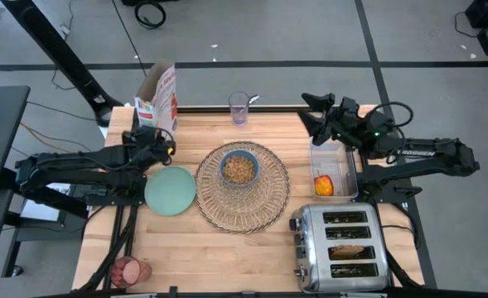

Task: Arrange a breakfast setting
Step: Pour the cereal into the bowl, then put the green plate on the table mat

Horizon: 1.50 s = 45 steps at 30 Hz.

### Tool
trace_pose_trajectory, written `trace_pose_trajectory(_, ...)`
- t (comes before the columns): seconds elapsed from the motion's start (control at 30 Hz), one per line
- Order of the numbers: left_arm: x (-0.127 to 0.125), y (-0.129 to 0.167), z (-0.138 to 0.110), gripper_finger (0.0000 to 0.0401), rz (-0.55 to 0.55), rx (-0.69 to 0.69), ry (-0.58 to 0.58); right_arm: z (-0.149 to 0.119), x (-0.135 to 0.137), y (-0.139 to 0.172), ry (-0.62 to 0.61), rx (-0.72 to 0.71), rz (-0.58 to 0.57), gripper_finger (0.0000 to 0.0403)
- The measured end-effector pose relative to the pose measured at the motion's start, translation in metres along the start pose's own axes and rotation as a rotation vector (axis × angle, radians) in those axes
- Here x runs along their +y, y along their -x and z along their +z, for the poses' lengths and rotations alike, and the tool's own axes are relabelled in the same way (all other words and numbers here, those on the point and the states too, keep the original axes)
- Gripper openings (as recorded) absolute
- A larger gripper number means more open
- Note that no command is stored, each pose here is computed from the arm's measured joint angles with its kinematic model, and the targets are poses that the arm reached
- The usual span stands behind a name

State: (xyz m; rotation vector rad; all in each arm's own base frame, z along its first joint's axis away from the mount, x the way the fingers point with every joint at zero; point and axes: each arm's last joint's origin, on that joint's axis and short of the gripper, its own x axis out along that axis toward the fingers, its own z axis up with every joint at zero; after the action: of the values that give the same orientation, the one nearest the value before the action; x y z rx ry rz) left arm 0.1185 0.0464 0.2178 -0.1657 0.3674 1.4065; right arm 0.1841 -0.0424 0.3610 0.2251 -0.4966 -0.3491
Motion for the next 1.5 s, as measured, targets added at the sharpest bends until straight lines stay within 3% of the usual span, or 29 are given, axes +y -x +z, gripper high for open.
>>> trace_pose_trajectory(0.23,0.001,-0.017,-0.031,0.0139,0.050,-0.006,0.034,-0.012,0.021,-0.035,0.044,0.060,0.036,0.0367)
trace_pose_trajectory(0.5,0.011,-0.033,-0.037,0.0155,0.130,0.052,0.092,-0.036,0.036,-0.070,0.024,0.136,0.073,0.0367)
trace_pose_trajectory(0.93,0.023,-0.037,-0.019,0.0282,-0.076,0.481,0.128,-0.052,0.042,-0.086,-0.052,0.185,0.120,0.0367)
trace_pose_trajectory(1.13,0.029,-0.024,-0.004,0.0290,-0.089,0.650,0.250,-0.053,0.043,-0.086,-0.057,0.195,0.140,0.0367)
trace_pose_trajectory(1.27,0.033,-0.017,-0.002,0.0290,-0.062,0.727,0.272,-0.054,0.042,-0.086,-0.056,0.208,0.158,0.0367)
trace_pose_trajectory(1.5,0.028,-0.013,-0.002,0.0290,-0.167,0.859,0.362,-0.054,0.043,-0.084,-0.054,0.246,0.177,0.0367)
